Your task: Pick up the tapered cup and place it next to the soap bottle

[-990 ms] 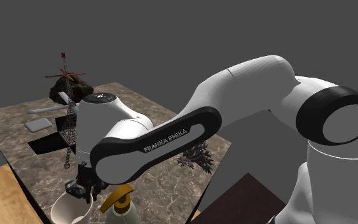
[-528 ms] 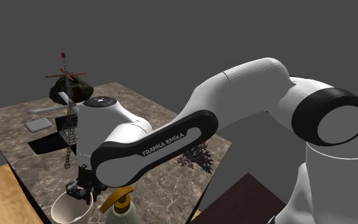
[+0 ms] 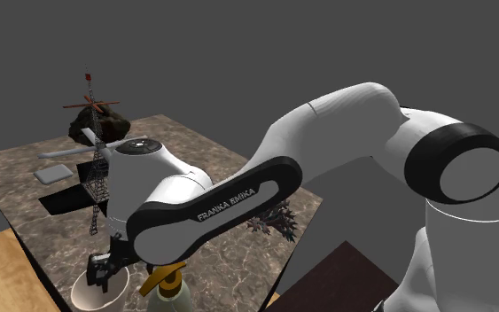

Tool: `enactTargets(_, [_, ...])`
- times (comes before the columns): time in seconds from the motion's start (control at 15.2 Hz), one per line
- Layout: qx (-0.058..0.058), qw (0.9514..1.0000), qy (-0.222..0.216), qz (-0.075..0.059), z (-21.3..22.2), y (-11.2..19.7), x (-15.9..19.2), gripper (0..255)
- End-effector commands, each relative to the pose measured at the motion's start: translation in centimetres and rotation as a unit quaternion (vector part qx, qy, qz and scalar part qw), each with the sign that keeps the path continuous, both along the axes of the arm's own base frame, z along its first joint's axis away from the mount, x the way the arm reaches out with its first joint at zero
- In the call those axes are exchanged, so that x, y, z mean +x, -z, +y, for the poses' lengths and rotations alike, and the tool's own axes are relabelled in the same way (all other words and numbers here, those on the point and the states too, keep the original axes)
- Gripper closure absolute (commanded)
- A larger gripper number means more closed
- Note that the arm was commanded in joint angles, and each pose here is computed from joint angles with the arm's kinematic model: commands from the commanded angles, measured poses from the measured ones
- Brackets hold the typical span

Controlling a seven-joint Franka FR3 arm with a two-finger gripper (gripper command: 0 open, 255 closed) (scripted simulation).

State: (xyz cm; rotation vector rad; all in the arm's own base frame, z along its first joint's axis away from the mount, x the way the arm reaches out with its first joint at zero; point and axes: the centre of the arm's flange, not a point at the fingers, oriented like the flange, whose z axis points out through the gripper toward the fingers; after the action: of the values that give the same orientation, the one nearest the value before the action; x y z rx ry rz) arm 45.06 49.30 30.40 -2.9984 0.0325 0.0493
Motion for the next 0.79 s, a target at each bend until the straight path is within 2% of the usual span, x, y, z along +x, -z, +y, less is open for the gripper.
enactTargets(0.0, [0.0, 1.0, 0.0, 0.0, 0.1, -0.2, -0.1, 0])
enactTargets(0.26, [0.0, 1.0, 0.0, 0.0, -0.6, -5.1, 0.1, 0])
enactTargets(0.73, [0.0, 1.0, 0.0, 0.0, -0.6, -5.1, 0.1, 0])
